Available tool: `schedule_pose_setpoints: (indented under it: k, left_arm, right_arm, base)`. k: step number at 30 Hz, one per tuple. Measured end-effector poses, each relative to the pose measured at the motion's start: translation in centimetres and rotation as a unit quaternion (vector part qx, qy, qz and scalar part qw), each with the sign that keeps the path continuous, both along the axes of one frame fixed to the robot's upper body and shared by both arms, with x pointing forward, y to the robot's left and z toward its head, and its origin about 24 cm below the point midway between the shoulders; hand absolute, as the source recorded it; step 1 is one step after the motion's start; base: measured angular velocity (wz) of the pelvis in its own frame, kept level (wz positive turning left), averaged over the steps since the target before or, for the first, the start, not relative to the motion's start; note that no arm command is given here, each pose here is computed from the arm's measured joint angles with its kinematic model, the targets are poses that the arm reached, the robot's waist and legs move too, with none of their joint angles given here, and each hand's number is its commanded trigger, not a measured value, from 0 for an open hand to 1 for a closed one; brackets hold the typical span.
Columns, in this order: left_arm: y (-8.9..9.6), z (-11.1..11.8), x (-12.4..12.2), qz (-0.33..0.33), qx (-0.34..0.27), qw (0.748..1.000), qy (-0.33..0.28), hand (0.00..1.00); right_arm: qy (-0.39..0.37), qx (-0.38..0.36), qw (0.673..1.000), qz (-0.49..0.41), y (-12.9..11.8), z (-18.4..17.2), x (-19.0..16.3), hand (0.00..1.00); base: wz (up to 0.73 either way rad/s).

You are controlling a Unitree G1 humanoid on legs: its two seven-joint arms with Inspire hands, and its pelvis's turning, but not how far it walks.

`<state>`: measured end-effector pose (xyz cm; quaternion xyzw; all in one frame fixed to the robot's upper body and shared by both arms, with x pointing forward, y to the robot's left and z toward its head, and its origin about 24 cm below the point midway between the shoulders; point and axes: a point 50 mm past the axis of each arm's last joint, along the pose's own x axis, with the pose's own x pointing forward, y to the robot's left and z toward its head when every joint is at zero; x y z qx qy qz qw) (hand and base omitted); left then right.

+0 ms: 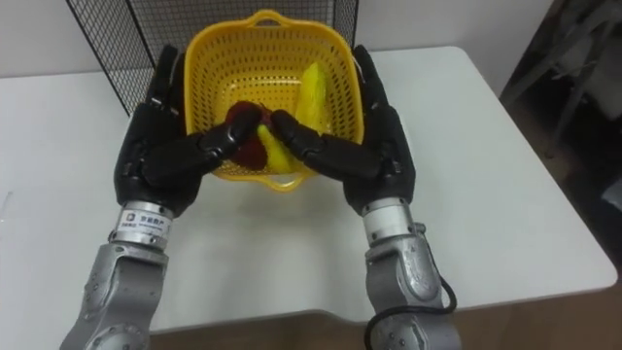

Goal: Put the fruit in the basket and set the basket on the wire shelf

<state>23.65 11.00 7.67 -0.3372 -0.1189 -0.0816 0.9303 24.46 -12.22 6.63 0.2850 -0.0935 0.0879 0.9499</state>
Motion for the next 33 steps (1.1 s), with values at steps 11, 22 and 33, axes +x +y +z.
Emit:
schedule_pose_setpoints:
  k: [11, 22, 33]
  left_arm:
    - [0.3, 0.1, 0.0, 0.007, -0.021, 1.000, -0.004, 0.00]
    - [0.3, 0.0, 0.0, 0.008, -0.033, 0.999, 0.000, 0.00]
    - [0.6, -0.8, -0.6, 0.012, -0.029, 0.999, 0.019, 0.00]
  right_arm:
    - [-0.001, 0.014, 1.000, 0.002, 0.5, 0.1, 0.0, 0.00]
    - [0.005, 0.044, 0.999, 0.005, 0.6, -0.2, -0.1, 0.00]
    - [0.049, 0.049, 0.997, 0.024, 0.7, -2.5, -0.7, 0.00]
  base:
    - [0.00]
    - [0.04]
    - [0.05]
